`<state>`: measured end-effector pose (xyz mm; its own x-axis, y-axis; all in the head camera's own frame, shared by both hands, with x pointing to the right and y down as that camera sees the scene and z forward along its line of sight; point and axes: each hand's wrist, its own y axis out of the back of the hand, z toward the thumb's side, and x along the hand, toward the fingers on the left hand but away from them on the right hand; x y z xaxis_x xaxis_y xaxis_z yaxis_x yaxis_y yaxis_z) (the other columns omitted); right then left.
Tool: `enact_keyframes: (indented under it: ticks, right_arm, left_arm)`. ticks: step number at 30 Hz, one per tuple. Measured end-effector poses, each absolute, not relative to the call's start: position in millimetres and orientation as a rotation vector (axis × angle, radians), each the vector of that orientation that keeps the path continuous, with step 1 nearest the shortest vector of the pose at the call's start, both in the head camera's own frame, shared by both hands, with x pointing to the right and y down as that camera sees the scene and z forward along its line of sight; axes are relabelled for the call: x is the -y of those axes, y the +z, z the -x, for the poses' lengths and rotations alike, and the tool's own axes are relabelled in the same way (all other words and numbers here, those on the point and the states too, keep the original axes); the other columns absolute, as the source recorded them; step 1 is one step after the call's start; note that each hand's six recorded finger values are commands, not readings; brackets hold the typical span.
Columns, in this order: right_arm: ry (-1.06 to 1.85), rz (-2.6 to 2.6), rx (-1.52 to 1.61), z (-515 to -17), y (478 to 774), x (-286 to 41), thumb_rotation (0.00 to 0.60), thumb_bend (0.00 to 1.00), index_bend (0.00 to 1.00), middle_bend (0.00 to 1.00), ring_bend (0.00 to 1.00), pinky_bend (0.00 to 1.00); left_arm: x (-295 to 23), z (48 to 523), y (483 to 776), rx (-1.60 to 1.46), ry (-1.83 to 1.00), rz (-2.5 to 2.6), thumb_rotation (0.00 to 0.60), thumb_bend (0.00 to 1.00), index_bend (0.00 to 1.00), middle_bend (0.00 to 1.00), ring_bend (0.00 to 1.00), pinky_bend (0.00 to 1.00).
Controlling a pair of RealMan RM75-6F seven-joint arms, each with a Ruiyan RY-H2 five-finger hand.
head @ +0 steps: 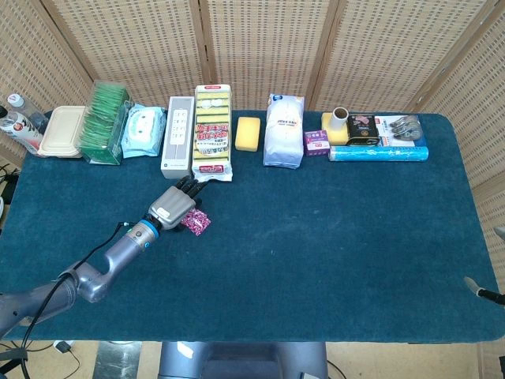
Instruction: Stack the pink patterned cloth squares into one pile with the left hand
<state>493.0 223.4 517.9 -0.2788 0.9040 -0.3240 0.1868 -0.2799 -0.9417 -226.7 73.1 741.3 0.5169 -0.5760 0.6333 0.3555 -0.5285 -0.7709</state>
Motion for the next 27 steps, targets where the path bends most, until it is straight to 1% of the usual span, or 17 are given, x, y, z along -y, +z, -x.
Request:
enact_keyframes:
  ticks: [3, 11, 16, 22, 27]
  right_arm:
    - [1.61, 1.391, 1.388, -493, 518, -223, 0.6, 0.04, 0.14, 0.05, 0.0, 0.0]
    - [1.607, 1.39, 1.392, -493, 517, -224, 0.6, 0.04, 0.14, 0.05, 0.0, 0.0]
    - [1.602, 1.391, 1.396, -493, 516, -224, 0.6, 0.04, 0.14, 0.05, 0.0, 0.0]
    - [1.599, 1.4, 1.396, -493, 515, -224, 0.6, 0.04, 0.14, 0.05, 0.0, 0.0]
    - [1.593, 1.404, 1.392, -492, 515, -224, 0.6, 0.04, 0.14, 0.05, 0.0, 0.0]
  left_arm:
    - [-73, 227, 741, -0.183, -1.186, 1.773, 0.6, 0.19, 0.33, 0.0, 0.0, 0.03]
    - [-74, 225, 740, -0.175, -1.183, 1.764, 0.6, 0.19, 0.25, 0.0, 0.0, 0.03]
    - [-73, 223, 736, -0.194, -1.172, 1.766, 0.6, 0.19, 0.23, 0.0, 0.0, 0.03]
    - [-71, 228, 722, -0.251, -1.175, 1.824, 0.6, 0.19, 0.21, 0.0, 0.0, 0.03]
    - [-74, 245, 704, -0.273, -1.266, 1.981, 0.6, 0.19, 0.18, 0.0, 0.0, 0.03]
